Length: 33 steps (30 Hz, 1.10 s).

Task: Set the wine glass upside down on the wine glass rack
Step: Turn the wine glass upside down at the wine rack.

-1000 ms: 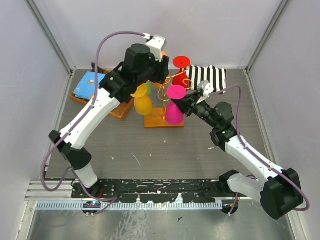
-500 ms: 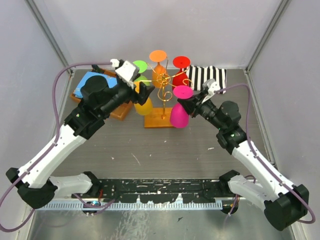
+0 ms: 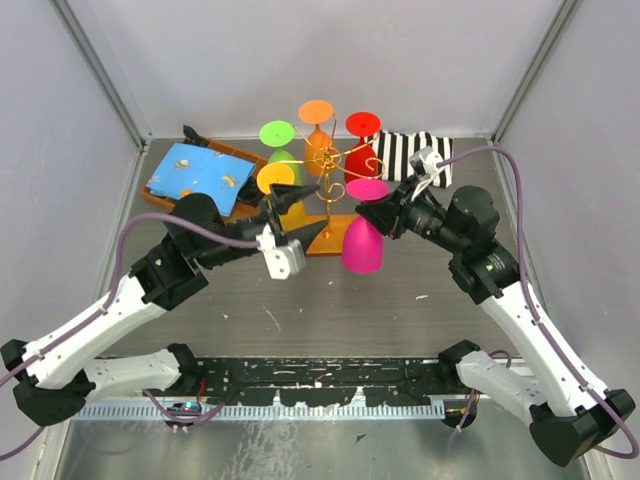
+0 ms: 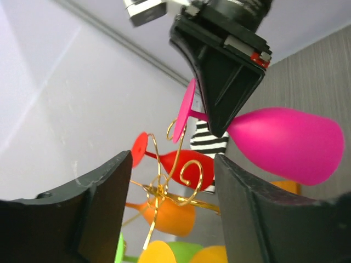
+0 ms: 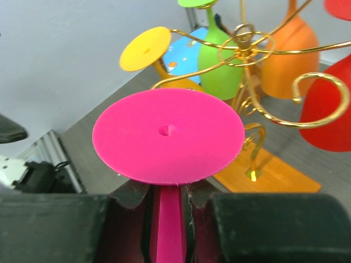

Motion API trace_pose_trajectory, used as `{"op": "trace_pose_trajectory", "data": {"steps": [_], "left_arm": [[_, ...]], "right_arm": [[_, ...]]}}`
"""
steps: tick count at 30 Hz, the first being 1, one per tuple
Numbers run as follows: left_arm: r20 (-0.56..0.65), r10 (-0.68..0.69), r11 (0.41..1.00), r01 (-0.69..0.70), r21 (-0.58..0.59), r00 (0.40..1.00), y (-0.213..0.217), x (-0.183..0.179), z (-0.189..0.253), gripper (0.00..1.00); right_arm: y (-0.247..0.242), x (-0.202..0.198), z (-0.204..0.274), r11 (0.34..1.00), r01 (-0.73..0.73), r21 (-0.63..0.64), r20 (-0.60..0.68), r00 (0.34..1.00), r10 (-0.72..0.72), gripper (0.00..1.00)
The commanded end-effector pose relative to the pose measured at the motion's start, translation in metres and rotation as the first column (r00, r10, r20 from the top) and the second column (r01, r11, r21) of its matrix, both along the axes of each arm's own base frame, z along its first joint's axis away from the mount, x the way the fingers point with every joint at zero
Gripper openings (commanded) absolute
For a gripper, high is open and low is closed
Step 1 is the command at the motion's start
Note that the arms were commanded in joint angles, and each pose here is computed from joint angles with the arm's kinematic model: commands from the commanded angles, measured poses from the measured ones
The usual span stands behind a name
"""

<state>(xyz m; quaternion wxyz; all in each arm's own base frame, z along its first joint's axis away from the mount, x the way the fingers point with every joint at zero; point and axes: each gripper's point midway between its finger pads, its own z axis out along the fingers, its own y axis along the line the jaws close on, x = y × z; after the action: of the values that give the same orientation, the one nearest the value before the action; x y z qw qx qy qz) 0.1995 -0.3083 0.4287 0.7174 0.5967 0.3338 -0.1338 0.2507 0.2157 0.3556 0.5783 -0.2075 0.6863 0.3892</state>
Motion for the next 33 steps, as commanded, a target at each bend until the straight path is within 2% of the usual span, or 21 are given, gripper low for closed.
{"op": "trace_pose_trajectory", "data": {"steps": [1, 4, 11, 15, 21, 23, 27, 29, 33], "left_arm": [[0.228, -0.036, 0.994, 0.013, 0.104, 0.973, -0.011, -0.007, 0.003, 0.62], [0.249, -0.052, 0.989, 0.016, 0.144, 0.967, -0.021, -0.01, 0.002, 0.53], [0.298, -0.047, 0.983, -0.008, 0.181, 0.953, -0.035, -0.011, 0.002, 0.46], [0.303, -0.036, 0.986, -0.016, 0.165, 0.952, -0.037, -0.012, 0.007, 0.45], [0.3, -0.037, 0.99, -0.005, 0.138, 0.953, -0.038, -0.017, 0.013, 0.34], [0.3, -0.038, 0.991, -0.004, 0.136, 0.953, -0.039, -0.018, 0.013, 0.29], [0.299, -0.021, 0.993, -0.015, 0.119, 0.954, -0.04, -0.018, 0.016, 0.07], [0.292, -0.006, 0.994, -0.025, 0.103, 0.956, -0.041, -0.017, 0.018, 0.0], [0.284, 0.048, 0.994, -0.073, 0.078, 0.958, -0.042, -0.013, 0.019, 0.0]], "right_arm": [[0.01, -0.033, 0.035, 0.988, -0.144, 0.058, 0.015, 0.99, 0.144, 0.01], [0.013, -0.043, 0.041, 0.979, -0.193, 0.07, 0.019, 0.981, 0.193, 0.01], [0.017, -0.066, 0.052, 0.952, -0.296, 0.076, 0.046, 0.955, 0.293, 0.01], [0.019, -0.072, 0.048, 0.942, -0.329, 0.068, 0.041, 0.944, 0.327, 0.01], [0.019, -0.075, 0.039, 0.936, -0.348, 0.049, 0.047, 0.937, 0.346, 0.01], [0.021, -0.075, 0.038, 0.932, -0.358, 0.051, 0.048, 0.933, 0.356, 0.01], [0.023, -0.073, 0.037, 0.929, -0.366, 0.059, 0.055, 0.93, 0.363, 0.01], [0.022, -0.069, 0.036, 0.937, -0.342, 0.064, 0.056, 0.939, 0.339, 0.03], [0.019, -0.062, 0.036, 0.951, -0.3, 0.076, 0.091, 0.952, 0.293, 0.2]]}}
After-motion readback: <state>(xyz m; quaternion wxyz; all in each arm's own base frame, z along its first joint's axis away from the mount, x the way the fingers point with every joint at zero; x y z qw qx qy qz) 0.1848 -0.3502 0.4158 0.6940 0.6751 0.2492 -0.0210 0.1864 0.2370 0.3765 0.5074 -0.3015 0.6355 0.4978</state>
